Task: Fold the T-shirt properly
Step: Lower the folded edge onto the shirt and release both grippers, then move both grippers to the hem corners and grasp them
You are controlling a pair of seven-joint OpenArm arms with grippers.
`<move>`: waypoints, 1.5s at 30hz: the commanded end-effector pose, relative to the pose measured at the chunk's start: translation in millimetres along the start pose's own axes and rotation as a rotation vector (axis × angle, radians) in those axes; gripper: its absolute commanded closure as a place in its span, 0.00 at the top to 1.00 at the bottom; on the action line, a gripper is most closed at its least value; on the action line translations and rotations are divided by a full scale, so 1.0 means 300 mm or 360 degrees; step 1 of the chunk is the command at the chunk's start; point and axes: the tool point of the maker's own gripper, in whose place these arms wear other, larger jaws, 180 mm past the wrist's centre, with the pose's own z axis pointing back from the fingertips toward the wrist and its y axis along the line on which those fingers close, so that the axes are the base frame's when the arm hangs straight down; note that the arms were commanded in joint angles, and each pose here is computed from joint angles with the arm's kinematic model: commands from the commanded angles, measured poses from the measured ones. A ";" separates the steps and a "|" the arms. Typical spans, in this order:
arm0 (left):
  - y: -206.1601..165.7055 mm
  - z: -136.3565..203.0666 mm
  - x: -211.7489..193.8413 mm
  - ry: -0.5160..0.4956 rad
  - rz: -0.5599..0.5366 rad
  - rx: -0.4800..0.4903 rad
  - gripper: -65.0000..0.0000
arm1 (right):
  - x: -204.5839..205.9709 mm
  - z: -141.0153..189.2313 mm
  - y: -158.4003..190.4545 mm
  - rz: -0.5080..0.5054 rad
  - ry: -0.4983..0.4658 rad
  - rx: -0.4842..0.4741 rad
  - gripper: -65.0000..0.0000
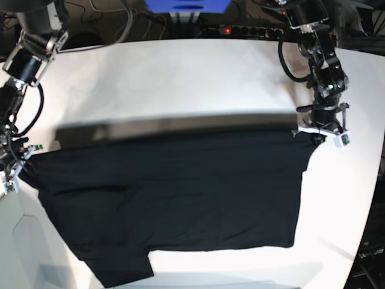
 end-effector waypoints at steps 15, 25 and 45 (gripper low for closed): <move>-0.047 0.090 0.197 -0.0302 -0.0078 -0.0045 0.00 | 0.048 0.110 -0.064 -0.0074 -0.0219 -0.0103 0.00; 0.012 0.126 0.016 -0.0100 -0.0105 0.0008 0.00 | -0.185 0.102 -0.022 -0.0024 0.0019 -0.0072 0.00; 0.177 0.342 -0.334 0.0341 -0.0235 0.0144 0.00 | -0.619 0.164 0.104 0.0018 0.0395 0.0059 0.00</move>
